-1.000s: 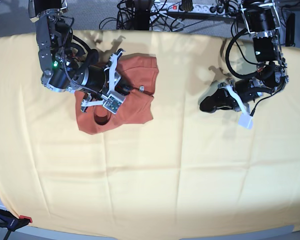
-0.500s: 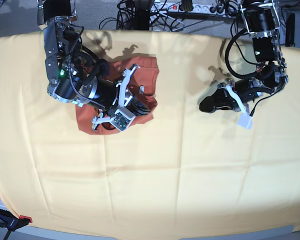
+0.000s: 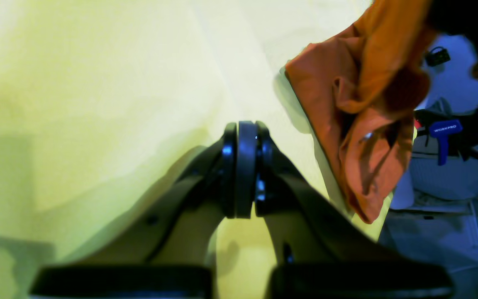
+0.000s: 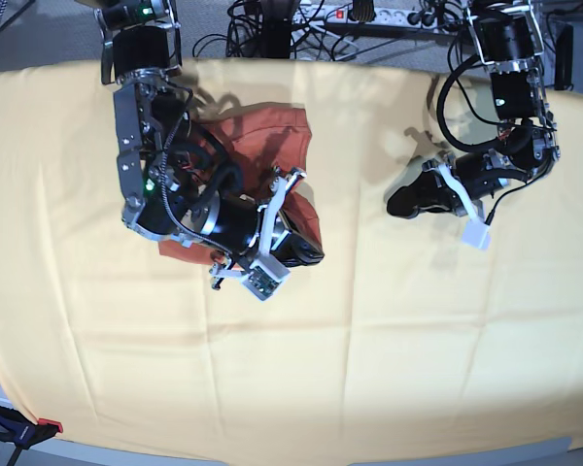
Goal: Fold the T-shirt properly
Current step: 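Press and smooth the folded stack with the right gripper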
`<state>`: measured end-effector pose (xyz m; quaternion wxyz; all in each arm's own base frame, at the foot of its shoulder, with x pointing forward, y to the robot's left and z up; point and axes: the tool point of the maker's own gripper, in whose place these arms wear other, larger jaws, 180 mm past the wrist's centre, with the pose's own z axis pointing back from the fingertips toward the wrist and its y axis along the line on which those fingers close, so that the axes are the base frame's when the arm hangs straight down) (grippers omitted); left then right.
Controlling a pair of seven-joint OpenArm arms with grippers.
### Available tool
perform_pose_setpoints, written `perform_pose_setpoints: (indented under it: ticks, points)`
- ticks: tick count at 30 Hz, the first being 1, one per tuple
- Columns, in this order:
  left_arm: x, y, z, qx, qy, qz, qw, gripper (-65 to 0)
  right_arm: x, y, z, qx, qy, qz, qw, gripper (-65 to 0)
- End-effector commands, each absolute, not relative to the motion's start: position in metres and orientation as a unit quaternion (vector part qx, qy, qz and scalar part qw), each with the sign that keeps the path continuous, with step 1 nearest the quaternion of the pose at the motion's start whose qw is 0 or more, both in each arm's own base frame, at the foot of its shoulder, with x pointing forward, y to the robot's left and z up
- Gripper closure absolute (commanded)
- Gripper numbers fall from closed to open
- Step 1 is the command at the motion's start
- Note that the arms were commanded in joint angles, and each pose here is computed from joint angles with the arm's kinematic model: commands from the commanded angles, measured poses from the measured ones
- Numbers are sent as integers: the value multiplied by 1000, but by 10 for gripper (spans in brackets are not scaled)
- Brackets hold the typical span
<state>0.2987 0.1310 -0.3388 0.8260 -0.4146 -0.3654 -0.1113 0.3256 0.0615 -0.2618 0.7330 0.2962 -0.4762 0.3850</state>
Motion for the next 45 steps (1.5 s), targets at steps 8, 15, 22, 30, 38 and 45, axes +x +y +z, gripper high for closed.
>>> perform_pose_setpoints:
  ticks: [8,15,22,30,38,45]
  points:
    - [308,133,-322,-419,-392,-118,811,-26,372,72,-247,300,-493,374,726,-355]
    - [308,133,-321,-420,-393,-117,810,-26,402,57,-230,241,-495,366,750,-368]
    - [308,133,-321,-420,-393,-117,810,0,348,70,-255,320,-361,438,759,-368]
    - [308,133,-321,-420,-392,-117,810,0,323,70,-277,350,-329,438,760,-368]
    - [308,132,-320,-422,-394,-117,808,0,337,44,-307,241,-334,466,783,-292]
    - [308,132,-320,-423,-394,-116,808,0,339,60,-294,268,-364,459,765,0]
